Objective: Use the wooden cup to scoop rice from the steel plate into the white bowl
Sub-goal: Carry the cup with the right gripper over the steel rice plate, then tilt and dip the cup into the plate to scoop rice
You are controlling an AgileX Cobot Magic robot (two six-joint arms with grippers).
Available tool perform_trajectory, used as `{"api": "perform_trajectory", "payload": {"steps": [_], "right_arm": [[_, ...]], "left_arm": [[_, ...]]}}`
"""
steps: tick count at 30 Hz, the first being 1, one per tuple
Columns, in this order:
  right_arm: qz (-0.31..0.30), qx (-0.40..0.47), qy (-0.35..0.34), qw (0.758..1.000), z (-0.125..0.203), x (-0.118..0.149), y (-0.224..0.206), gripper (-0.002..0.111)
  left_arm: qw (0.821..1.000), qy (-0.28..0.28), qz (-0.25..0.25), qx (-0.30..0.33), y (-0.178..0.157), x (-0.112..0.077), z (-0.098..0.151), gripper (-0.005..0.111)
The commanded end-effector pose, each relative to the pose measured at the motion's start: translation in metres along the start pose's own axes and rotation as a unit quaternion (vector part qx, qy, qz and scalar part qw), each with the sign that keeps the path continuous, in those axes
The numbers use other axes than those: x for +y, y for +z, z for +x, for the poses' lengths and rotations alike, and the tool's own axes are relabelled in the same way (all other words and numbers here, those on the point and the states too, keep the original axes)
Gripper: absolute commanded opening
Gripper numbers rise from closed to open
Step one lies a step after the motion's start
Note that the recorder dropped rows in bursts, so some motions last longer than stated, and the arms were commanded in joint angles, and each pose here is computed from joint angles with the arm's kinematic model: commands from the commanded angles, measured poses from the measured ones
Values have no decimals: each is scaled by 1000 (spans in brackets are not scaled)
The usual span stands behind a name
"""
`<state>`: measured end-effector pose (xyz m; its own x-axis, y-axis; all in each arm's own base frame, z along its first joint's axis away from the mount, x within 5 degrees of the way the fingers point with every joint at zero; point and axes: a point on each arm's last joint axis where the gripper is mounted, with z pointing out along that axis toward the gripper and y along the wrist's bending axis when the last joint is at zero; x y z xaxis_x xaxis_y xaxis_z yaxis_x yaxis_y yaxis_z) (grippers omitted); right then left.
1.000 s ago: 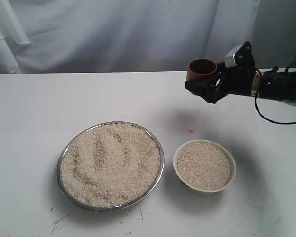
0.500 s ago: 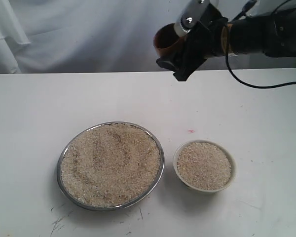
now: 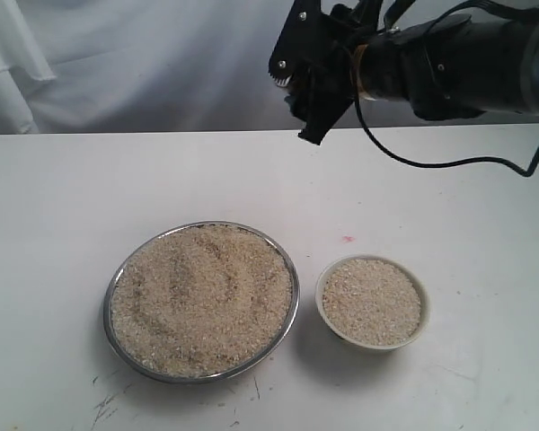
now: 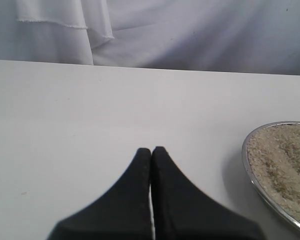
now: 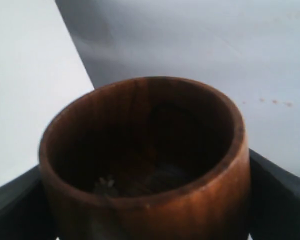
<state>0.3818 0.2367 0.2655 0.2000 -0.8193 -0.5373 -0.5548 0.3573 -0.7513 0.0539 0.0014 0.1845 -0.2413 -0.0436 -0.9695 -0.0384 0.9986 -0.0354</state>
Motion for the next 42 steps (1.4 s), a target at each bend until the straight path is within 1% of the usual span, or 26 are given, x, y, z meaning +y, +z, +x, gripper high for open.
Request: {"api": "perform_trajectory", "payload": {"steps": [1, 4, 7, 9, 12, 14, 18, 22, 25, 29, 35, 38, 42], "right_arm": [[60, 51, 0, 997, 11, -17, -2, 0], [61, 53, -12, 997, 11, -17, -2, 0], [20, 16, -3, 1000, 6, -9, 0, 0], [10, 10, -11, 1000, 2, -2, 2, 0], [10, 31, -75, 997, -1, 13, 7, 0], [9, 47, -133, 990, -2, 25, 10, 0], [-9, 55, -214, 975, -7, 46, 10, 0], [-27, 54, -295, 954, -15, 68, 8, 0], [-42, 45, -354, 933, -22, 86, 5, 0], [-47, 50, -421, 905, -31, 106, 3, 0], [-50, 75, -523, 847, -39, 134, 5, 0], [-50, 86, -555, 826, -42, 152, 6, 0], [-44, 80, -577, 812, -53, 168, 3, 0]], "left_arm": [[1000, 1, 1, -7, 0, 0, 0, 0], [1000, 1, 1, -7, 0, 0, 0, 0], [1000, 1, 1, -7, 0, 0, 0, 0], [1000, 1, 1, -7, 0, 0, 0, 0], [1000, 1, 1, -7, 0, 0, 0, 0], [1000, 1, 1, -7, 0, 0, 0, 0], [1000, 1, 1, -7, 0, 0, 0, 0], [1000, 1, 1, -7, 0, 0, 0, 0], [1000, 1, 1, -7, 0, 0, 0, 0], [1000, 1, 1, -7, 0, 0, 0, 0], [1000, 1, 1, -7, 0, 0, 0, 0], [1000, 1, 1, -7, 0, 0, 0, 0], [1000, 1, 1, -7, 0, 0, 0, 0]]}}
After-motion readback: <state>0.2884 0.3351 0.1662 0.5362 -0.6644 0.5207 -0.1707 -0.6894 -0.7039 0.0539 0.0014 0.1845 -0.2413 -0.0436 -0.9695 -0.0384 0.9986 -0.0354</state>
